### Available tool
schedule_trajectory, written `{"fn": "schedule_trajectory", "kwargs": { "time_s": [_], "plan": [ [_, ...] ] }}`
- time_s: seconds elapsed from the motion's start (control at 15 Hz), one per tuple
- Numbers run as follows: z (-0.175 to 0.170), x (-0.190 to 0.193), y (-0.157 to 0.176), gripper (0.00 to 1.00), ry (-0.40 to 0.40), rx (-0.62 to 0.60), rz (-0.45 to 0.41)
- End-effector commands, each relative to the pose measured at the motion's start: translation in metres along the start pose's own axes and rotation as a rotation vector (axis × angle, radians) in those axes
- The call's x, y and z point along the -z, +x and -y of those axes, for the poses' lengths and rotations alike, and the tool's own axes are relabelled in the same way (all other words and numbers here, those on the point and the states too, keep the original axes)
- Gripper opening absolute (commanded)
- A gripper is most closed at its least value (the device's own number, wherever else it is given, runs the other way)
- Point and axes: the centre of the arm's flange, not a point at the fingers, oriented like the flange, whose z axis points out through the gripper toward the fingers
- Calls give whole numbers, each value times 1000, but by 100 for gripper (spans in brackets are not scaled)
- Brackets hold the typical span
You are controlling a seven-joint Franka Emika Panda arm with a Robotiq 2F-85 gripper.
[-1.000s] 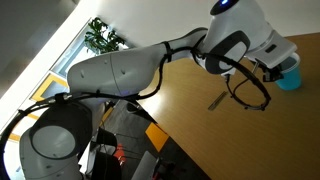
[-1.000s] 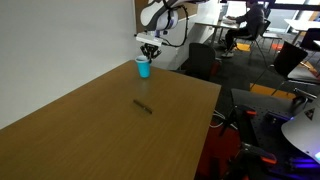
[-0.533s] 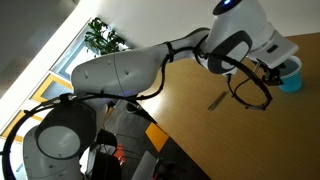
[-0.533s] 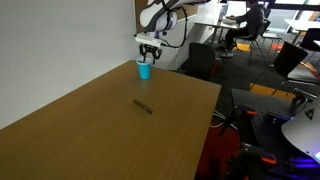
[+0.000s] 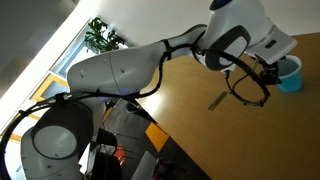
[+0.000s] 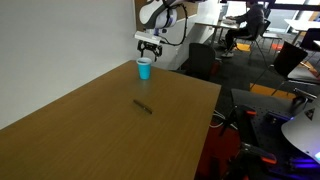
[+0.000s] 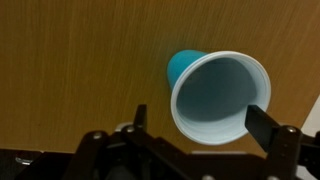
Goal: Move the blue cup to the top right corner of the table
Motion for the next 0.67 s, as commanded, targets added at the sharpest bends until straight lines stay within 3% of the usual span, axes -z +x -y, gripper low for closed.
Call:
{"fn": "schedule_trajectory", "kwargs": {
  "time_s": [0.0,0.33,0.6],
  "plan": [
    [-16,47,-14,100,0,-4,-14],
    [-38,121,-42,100,166,66,-24],
    [-46,173,-89,100,271,284,18]
  ]
}}
